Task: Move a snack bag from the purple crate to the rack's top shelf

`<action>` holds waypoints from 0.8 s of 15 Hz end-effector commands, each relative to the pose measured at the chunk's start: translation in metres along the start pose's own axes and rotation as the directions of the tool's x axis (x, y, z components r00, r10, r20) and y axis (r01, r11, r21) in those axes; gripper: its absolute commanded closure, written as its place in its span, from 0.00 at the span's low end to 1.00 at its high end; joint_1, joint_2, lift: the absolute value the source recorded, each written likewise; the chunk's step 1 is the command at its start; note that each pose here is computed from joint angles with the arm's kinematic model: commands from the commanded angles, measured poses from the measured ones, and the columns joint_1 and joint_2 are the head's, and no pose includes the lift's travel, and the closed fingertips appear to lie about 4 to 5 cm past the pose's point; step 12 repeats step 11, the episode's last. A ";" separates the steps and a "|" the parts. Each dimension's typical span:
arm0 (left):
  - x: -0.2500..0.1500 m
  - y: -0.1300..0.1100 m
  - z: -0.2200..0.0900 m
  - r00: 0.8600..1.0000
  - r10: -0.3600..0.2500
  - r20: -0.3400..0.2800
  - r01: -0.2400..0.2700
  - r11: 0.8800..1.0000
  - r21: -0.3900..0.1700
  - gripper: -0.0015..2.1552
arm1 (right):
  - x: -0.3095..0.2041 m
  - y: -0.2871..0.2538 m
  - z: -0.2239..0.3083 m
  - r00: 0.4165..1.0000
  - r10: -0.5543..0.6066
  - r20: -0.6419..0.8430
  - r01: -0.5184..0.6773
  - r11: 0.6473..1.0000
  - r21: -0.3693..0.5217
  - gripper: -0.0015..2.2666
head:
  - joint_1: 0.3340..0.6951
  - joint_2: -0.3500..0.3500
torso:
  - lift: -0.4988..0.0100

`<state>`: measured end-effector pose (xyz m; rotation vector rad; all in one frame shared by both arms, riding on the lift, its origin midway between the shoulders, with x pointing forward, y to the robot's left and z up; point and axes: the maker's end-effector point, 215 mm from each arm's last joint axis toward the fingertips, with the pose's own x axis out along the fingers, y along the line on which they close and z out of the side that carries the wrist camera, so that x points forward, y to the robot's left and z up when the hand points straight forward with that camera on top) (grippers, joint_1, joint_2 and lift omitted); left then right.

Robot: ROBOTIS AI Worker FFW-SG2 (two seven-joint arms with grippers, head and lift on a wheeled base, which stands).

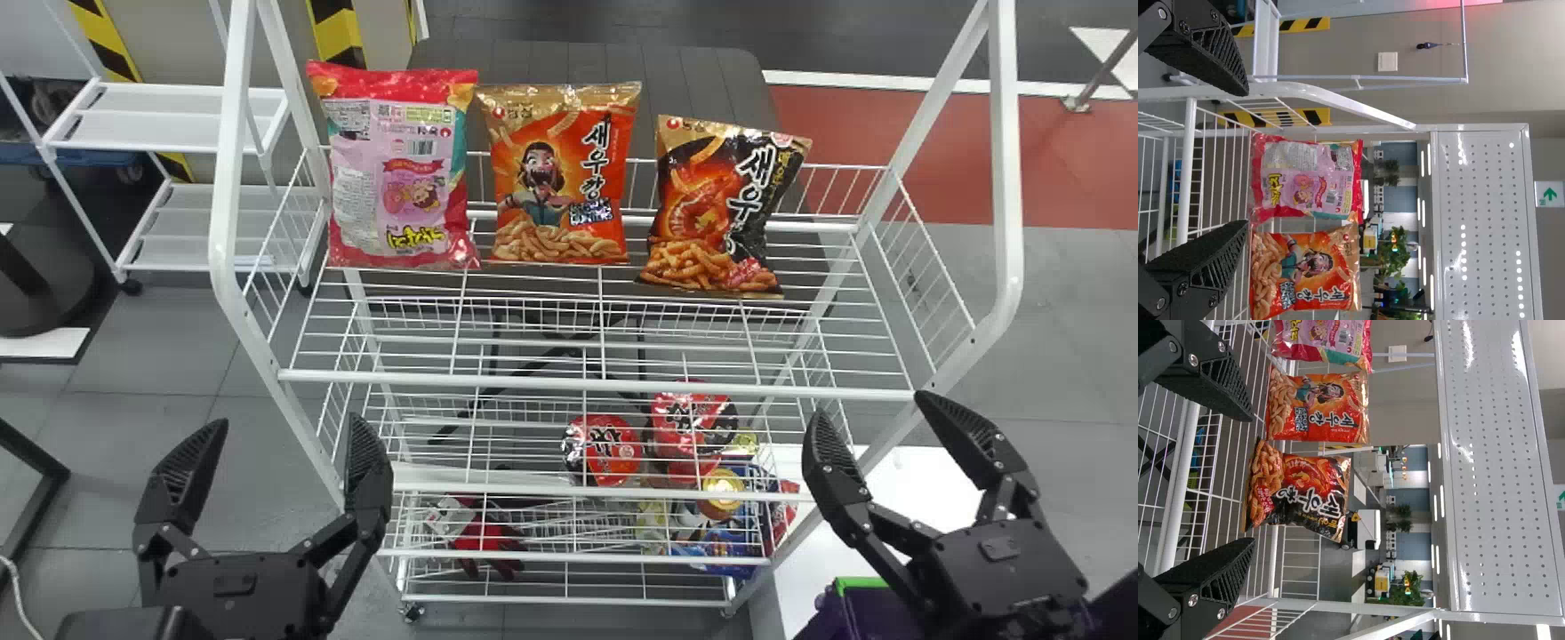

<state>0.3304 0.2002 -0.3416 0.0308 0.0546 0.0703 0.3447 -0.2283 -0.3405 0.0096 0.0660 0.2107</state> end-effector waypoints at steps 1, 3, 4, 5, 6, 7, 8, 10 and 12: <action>0.001 0.000 0.000 1.000 -0.001 0.000 0.001 1.000 -0.002 0.06 | 0.000 0.000 0.001 1.000 0.000 0.004 0.000 1.000 -0.003 0.09 | 1.00 0.43 | 0.98; 0.002 0.000 -0.001 1.000 0.000 -0.002 0.000 1.000 -0.002 0.06 | 0.000 0.000 0.001 1.000 0.000 0.009 0.001 1.000 -0.004 0.09 | 1.00 0.43 | 0.98; 0.002 0.000 -0.002 1.000 0.000 -0.005 0.000 1.000 -0.001 0.06 | 0.001 -0.001 0.001 1.000 -0.001 0.010 0.001 1.000 -0.005 0.09 | 1.00 0.43 | 0.98; 0.003 -0.001 -0.003 1.000 0.000 -0.004 0.000 1.000 -0.001 0.06 | 0.001 -0.001 0.000 1.000 -0.001 0.009 0.001 1.000 -0.004 0.09 | 1.00 0.43 | 0.98; 0.003 -0.001 -0.004 1.000 0.000 -0.006 0.000 1.000 -0.002 0.06 | 0.001 -0.001 -0.001 1.000 -0.002 0.007 0.002 1.000 -0.004 0.09 | 1.00 0.43 | 0.98; 0.003 -0.001 -0.005 1.000 0.000 -0.008 0.000 1.000 -0.002 0.06 | 0.002 -0.001 -0.001 1.000 0.000 0.007 0.000 1.000 -0.004 0.09 | 1.00 0.43 | 0.98; 0.003 -0.001 -0.005 1.000 0.000 -0.009 0.000 1.000 -0.001 0.06 | 0.002 -0.001 -0.002 1.000 0.000 0.007 0.000 1.000 -0.004 0.09 | 1.00 0.43 | 0.98; 0.003 -0.001 -0.005 1.000 0.000 -0.009 0.000 1.000 -0.001 0.06 | 0.002 -0.001 -0.001 1.000 0.000 0.010 0.000 1.000 -0.004 0.09 | 1.00 0.43 | 0.98; 0.003 -0.001 -0.004 1.000 0.000 -0.006 0.000 1.000 -0.002 0.06 | 0.002 -0.001 0.002 1.000 0.000 0.019 0.000 1.000 -0.007 0.09 | 1.00 0.43 | 0.98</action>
